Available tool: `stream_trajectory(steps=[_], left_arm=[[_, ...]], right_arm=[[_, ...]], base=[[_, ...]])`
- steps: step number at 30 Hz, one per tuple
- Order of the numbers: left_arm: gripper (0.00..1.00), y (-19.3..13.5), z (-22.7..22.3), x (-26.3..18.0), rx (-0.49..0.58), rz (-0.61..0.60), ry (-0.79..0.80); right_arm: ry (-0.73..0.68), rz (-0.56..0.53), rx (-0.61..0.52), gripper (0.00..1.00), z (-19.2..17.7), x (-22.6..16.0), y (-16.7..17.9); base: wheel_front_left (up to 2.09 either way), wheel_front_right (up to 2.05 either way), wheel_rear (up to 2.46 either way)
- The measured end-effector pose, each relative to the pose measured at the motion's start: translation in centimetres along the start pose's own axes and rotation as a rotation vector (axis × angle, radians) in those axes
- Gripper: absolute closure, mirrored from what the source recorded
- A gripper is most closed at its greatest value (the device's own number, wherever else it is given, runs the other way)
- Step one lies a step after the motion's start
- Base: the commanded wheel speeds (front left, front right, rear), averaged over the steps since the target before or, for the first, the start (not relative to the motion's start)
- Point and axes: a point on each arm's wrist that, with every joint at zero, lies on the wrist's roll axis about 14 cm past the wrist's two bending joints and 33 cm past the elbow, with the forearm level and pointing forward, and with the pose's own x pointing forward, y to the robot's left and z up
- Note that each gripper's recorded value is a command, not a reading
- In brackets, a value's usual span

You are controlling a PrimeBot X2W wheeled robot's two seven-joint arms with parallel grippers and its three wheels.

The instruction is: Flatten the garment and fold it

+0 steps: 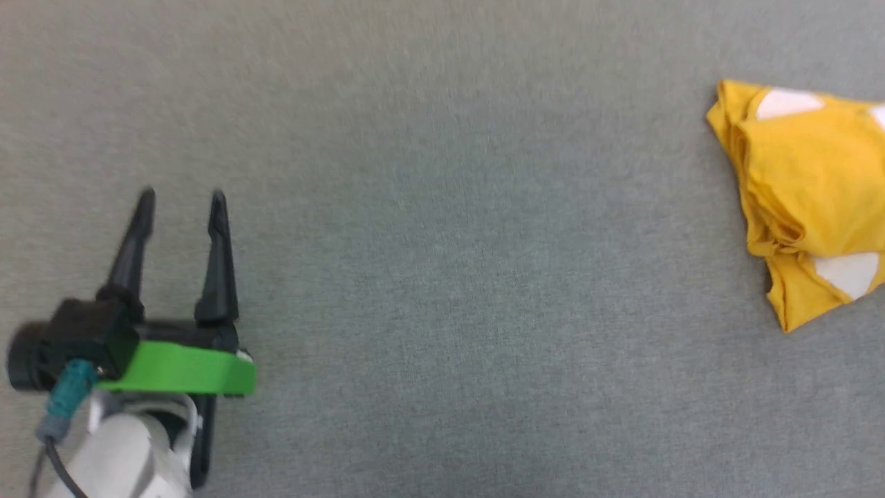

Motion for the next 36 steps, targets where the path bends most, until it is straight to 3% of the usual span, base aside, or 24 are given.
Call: stream_trajectory(steps=[5,15,20,28,36], left_arm=[[0.00,-0.2,1.5,-2.8,-0.051,0.048,0.000],[0.00,0.9,5.5,-7.9,-0.057,0.122,-0.078],[0.00,2.0,7.1,-10.3,-0.049,0.163,-0.121],[0.00,3.1,7.7,-13.0,-0.036,0.217,-0.145],[0.00,2.4,6.0,-13.8,-0.041,0.210,-0.113]], right_arm=[[-0.110,0.095,0.101,0.00,-0.1,-3.0,2.9],[-0.556,0.235,0.301,0.00,6.6,-11.3,8.8],[-0.719,0.272,0.322,0.00,8.8,-15.1,11.7],[-0.804,0.305,0.272,0.00,8.1,-17.5,14.6],[-0.738,0.329,0.338,0.00,4.4,-16.8,15.0]], base=[[0.00,0.00,0.00],[0.00,0.00,0.00],[0.00,0.00,0.00],[0.00,0.00,0.00],[0.00,0.00,0.00]])
